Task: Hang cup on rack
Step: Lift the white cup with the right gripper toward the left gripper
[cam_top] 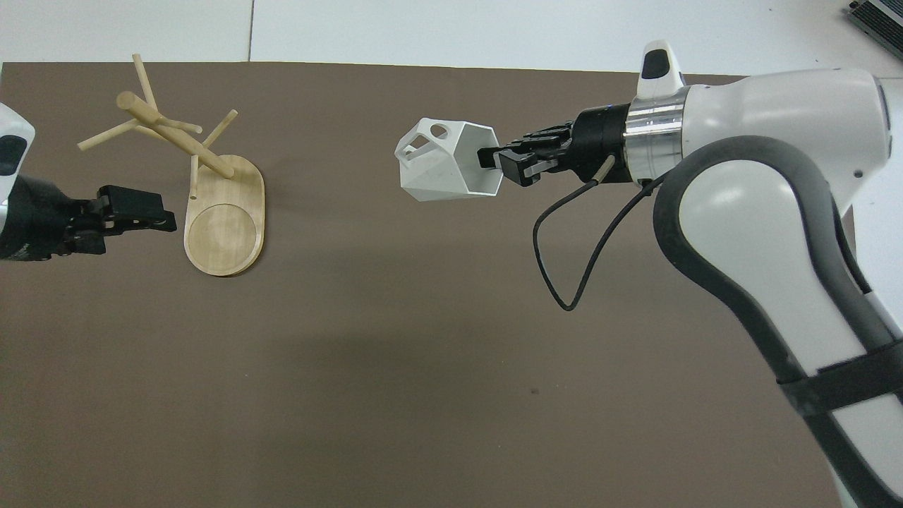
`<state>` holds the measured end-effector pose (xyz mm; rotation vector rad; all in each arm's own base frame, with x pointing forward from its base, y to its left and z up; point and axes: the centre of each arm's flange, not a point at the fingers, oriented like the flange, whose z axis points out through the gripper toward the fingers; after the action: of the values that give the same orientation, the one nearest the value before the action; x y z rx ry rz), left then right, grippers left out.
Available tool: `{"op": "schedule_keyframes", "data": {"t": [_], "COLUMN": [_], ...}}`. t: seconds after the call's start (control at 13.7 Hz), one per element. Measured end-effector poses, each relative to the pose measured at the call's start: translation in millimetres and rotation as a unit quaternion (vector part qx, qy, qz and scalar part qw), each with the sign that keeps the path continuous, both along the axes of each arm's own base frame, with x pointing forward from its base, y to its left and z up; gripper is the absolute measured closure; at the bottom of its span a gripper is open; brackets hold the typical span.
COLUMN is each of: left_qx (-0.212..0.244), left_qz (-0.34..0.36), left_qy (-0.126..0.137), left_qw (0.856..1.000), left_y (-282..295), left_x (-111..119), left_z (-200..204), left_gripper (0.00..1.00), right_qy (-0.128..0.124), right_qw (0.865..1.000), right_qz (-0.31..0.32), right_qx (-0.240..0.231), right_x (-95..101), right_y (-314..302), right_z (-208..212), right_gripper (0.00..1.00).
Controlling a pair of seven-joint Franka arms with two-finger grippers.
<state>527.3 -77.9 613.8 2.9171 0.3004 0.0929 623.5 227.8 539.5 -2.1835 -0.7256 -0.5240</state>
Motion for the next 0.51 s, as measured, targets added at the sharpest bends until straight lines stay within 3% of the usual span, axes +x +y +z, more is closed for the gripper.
{"op": "schedule_keyframes", "data": {"t": [0.22, 0.51], "left_qx": [-0.023, -0.028], "left_qz": [0.025, 0.026], "left_qy": [-0.001, -0.006], "left_qw": [0.999, 0.999], "left_y": [-4.2, -11.5], "left_x": [1.7, 4.6], "left_z": [0.7, -3.5], "left_gripper": [0.0, 0.0], "right_qy": [-0.052, -0.077], "right_qw": [0.996, 0.992], "right_qz": [0.065, 0.097], "right_qx": [-0.013, -0.026], "right_x": [-10.7, -27.5], "right_y": [26.9, 68.9], "right_z": [-0.2, 1.7], "right_gripper": [0.95, 0.95]}}
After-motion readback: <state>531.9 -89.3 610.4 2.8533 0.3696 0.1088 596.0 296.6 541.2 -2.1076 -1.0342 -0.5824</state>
